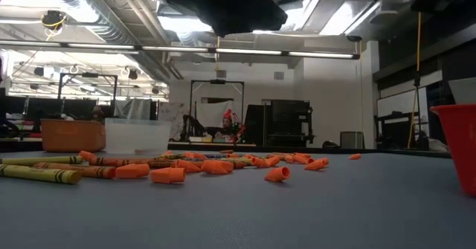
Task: Sort crayons
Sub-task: Put the red crayon into the red bin, then put the yellow crayon into the orange bin
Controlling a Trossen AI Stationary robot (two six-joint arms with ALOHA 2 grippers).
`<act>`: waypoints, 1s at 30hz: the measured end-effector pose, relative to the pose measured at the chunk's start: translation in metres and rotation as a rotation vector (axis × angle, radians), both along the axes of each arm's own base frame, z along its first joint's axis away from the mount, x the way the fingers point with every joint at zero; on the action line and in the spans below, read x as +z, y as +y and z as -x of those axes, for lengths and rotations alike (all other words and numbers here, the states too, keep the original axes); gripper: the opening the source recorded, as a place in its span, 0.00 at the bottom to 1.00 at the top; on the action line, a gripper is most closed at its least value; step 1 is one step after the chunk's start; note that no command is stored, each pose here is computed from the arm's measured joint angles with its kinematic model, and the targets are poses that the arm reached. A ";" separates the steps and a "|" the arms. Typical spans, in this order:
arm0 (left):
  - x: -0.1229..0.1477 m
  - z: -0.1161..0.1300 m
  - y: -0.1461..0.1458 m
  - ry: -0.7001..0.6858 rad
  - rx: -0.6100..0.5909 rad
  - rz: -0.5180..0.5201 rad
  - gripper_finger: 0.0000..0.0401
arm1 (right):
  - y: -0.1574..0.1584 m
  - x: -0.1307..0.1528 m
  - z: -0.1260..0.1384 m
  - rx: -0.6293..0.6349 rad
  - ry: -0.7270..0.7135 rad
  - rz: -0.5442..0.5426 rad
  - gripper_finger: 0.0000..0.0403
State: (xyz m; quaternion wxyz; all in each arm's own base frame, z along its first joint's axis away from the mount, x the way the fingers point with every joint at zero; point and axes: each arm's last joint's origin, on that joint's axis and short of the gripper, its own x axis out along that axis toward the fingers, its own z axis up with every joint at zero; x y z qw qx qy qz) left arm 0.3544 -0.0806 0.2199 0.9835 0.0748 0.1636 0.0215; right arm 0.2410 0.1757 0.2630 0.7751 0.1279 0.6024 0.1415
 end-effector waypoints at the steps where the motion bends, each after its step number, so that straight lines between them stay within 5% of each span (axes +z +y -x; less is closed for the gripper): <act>1: 0.000 0.000 0.000 0.000 0.000 0.000 0.33 | 0.003 0.000 0.002 0.008 -0.005 0.007 0.09; 16: -0.029 0.016 0.000 0.341 -0.043 0.096 0.33 | 0.009 0.000 0.007 -0.018 0.002 0.012 0.10; 30: -0.048 0.040 -0.016 0.664 -0.145 0.225 0.33 | 0.009 0.000 0.007 -0.016 0.001 0.013 0.33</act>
